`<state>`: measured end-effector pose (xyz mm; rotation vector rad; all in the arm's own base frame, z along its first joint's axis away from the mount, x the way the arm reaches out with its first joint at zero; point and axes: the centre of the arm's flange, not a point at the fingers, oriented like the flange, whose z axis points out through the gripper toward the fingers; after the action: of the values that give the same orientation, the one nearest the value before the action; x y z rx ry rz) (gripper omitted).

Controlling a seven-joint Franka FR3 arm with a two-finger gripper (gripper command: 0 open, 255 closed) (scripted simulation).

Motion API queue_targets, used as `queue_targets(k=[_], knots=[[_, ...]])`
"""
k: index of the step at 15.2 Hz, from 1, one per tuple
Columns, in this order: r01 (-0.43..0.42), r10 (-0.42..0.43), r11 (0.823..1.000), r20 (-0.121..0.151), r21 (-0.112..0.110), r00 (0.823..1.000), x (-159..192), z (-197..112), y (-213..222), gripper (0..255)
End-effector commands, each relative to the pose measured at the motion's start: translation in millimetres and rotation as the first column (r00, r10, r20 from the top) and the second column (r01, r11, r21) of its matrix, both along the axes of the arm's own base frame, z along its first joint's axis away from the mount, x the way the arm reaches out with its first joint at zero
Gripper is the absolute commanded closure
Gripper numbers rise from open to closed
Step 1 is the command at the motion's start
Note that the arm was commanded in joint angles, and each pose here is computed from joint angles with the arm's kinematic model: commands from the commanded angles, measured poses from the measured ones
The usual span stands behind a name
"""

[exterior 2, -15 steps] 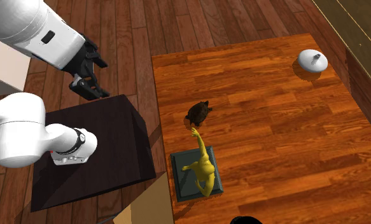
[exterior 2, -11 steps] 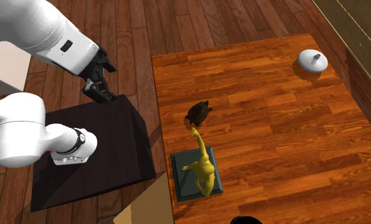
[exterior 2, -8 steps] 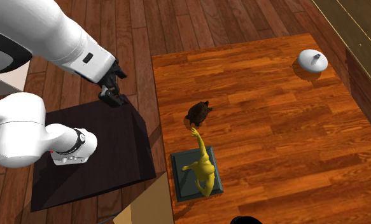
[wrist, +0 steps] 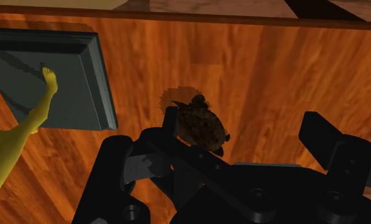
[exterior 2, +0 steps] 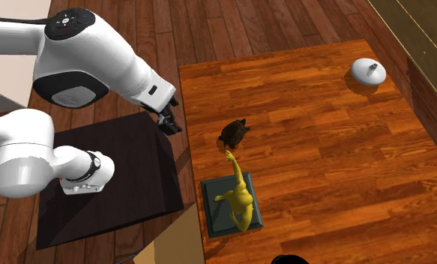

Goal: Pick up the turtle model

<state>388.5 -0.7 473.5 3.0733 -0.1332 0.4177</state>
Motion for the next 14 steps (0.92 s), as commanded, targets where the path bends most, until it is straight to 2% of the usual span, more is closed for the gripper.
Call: queue_targets(k=[1, 14], knots=[[0.001, -0.001, 1.0, 0.02, -0.017, 1.0, 11, -20, -3, 0], [0.021, -0.007, 0.992, 0.12, -0.123, 0.993, 106, -155, -21, 0]])
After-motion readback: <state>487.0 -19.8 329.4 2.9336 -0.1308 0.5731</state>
